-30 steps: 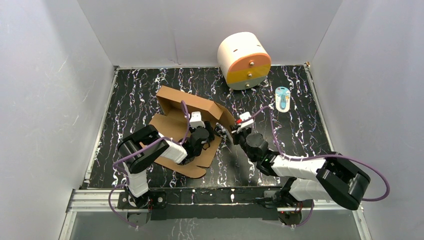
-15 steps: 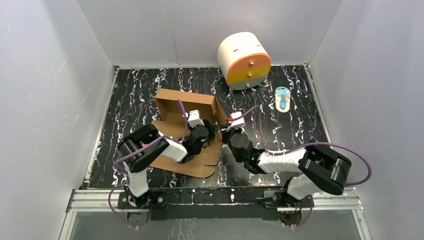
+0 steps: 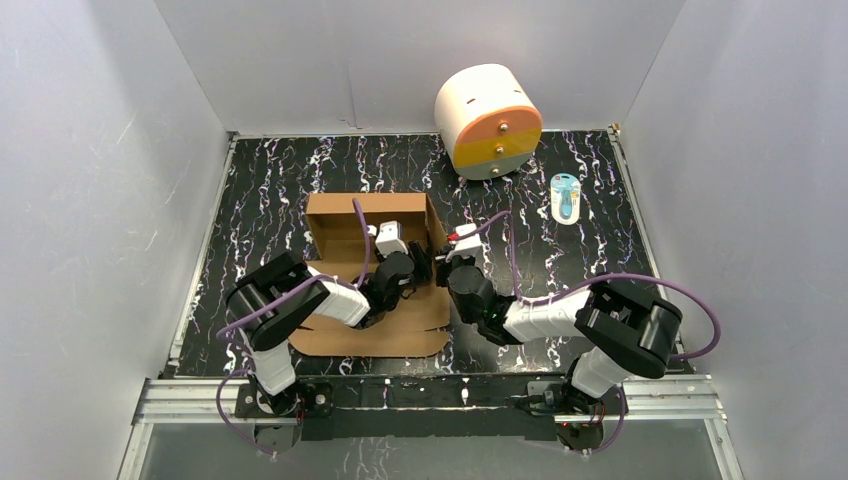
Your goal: Fold the paper box
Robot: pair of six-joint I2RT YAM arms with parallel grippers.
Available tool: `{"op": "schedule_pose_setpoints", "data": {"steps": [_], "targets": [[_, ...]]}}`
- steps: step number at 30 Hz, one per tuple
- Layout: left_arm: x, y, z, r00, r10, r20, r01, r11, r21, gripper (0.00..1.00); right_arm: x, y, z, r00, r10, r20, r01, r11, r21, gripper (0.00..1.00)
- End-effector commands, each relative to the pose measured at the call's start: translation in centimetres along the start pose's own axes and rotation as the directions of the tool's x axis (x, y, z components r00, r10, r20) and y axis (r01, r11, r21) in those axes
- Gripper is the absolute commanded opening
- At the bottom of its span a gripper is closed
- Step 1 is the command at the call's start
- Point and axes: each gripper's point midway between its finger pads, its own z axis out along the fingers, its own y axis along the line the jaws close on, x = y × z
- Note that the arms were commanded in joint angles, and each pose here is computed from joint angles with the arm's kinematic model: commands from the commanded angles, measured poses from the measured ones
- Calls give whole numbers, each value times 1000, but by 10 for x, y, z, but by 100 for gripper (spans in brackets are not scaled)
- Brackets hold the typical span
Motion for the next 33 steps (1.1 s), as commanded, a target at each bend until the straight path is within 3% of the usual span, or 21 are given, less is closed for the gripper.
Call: {"op": "schedule_pose_setpoints", "data": {"steps": [1, 9, 17, 20, 23, 26, 33], "targets": [[-11, -13, -16, 1000, -27, -13, 28, 998, 58, 57, -14, 6, 1, 997, 61, 56, -62, 998, 9, 11], [-55, -24, -61, 992, -126, 16, 124, 985, 120, 67, -16, -7, -2, 997, -30, 76, 26, 998, 48, 12], [-102, -36, -102, 963, -266, 39, 255, 950, 182, 85, -13, -5, -1, 993, -73, 89, 71, 997, 21, 12], [-117, -27, -109, 915, -400, 57, 386, 907, 169, 88, -10, -2, 1, 993, -75, 87, 75, 997, 10, 12], [-140, -24, -117, 841, -534, 88, 501, 829, 247, 88, -9, -1, 1, 993, -74, 89, 74, 997, 2, 12], [-161, -14, -116, 785, -607, 123, 564, 783, 261, 88, -9, -1, 1, 993, -74, 90, 74, 997, -1, 12], [-182, 2, -108, 657, -749, 84, 683, 639, 353, 86, -9, -1, 0, 993, -80, 92, 81, 997, -6, 12]]}}
